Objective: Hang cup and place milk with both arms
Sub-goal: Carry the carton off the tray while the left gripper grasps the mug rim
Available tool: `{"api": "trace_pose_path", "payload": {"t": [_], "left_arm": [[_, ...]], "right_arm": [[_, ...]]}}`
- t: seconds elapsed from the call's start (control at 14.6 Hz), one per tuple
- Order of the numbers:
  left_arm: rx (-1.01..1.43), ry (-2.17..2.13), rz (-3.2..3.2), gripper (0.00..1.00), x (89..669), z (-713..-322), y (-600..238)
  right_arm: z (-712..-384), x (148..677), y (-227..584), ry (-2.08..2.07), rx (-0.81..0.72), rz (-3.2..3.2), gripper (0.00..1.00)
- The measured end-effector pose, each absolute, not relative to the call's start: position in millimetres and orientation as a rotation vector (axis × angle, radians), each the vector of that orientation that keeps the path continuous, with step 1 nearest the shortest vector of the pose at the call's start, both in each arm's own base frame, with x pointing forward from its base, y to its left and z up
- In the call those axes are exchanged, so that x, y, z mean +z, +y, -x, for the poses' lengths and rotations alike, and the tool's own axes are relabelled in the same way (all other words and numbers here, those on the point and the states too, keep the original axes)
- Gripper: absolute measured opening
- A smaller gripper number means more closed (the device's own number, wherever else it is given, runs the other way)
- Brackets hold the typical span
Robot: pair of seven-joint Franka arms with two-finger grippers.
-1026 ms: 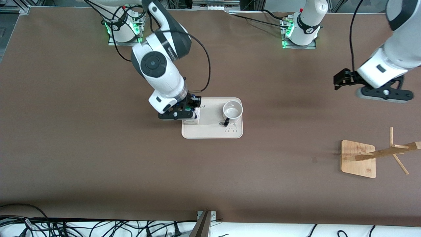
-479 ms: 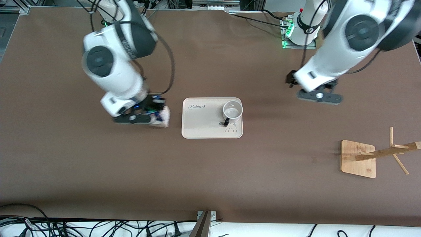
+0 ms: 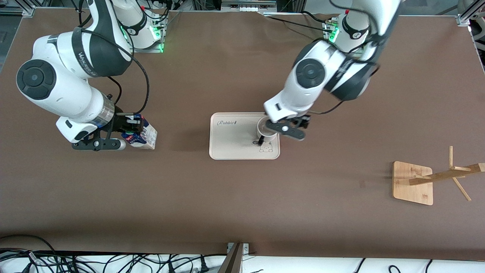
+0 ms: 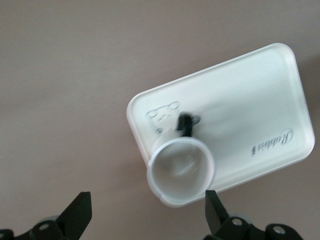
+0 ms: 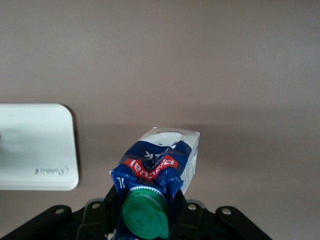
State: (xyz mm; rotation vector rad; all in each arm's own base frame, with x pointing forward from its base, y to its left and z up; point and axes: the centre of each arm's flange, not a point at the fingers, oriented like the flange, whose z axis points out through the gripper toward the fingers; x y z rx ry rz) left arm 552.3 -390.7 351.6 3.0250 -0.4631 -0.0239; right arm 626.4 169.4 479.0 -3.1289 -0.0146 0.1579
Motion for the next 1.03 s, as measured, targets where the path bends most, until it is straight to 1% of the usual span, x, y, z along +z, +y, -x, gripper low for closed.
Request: {"api": "trace_pose_path", "payload": {"t": [0.21, 0.41, 0.62, 0.68, 0.75, 0.82, 0.89, 0.96, 1.03], "left_arm": [[-0.043, -0.469, -3.049, 1.00, 308.8, -526.9, -433.0], [-0.006, -0.596, -3.139, 1.00, 279.0, -506.9, -453.7], [0.014, -0.673, -3.197, 1.00, 252.9, -482.9, -475.2], [0.017, -0.708, -3.211, 0.94, 246.3, -476.1, -479.5], [0.018, -0.736, -3.225, 0.94, 240.6, -472.0, -480.3], [0.027, -0.757, -3.236, 0.89, 237.2, -471.1, -479.1], [0.036, -0.771, -3.245, 0.80, 235.6, -472.1, -476.9], [0.043, -0.777, -3.250, 0.67, 235.3, -473.5, -475.4], [0.046, -0.779, -3.252, 0.57, 235.4, -474.2, -474.7]], "right_arm": [[-625.5, 471.2, 150.5, -0.042, 0.222, 3.138, 0.41], [-625.4, 455.6, 126.0, -0.094, 0.264, 3.141, 0.42], [-626.2, 430.8, 110.0, -0.081, 0.257, 3.148, 0.42], [-626.2, 421.0, 107.5, -0.074, 0.247, 3.151, 0.42], [-626.0, 410.9, 105.7, -0.069, 0.236, 3.154, 0.42], [-625.6, 401.7, 104.0, -0.064, 0.224, 3.157, 0.42], [-625.0, 393.3, 102.2, -0.059, 0.208, 3.160, 0.42], [-624.4, 386.7, 100.4, -0.055, 0.194, 3.161, 0.42], [-623.8, 380.4, 98.7, -0.051, 0.178, 3.163, 0.42]]}}
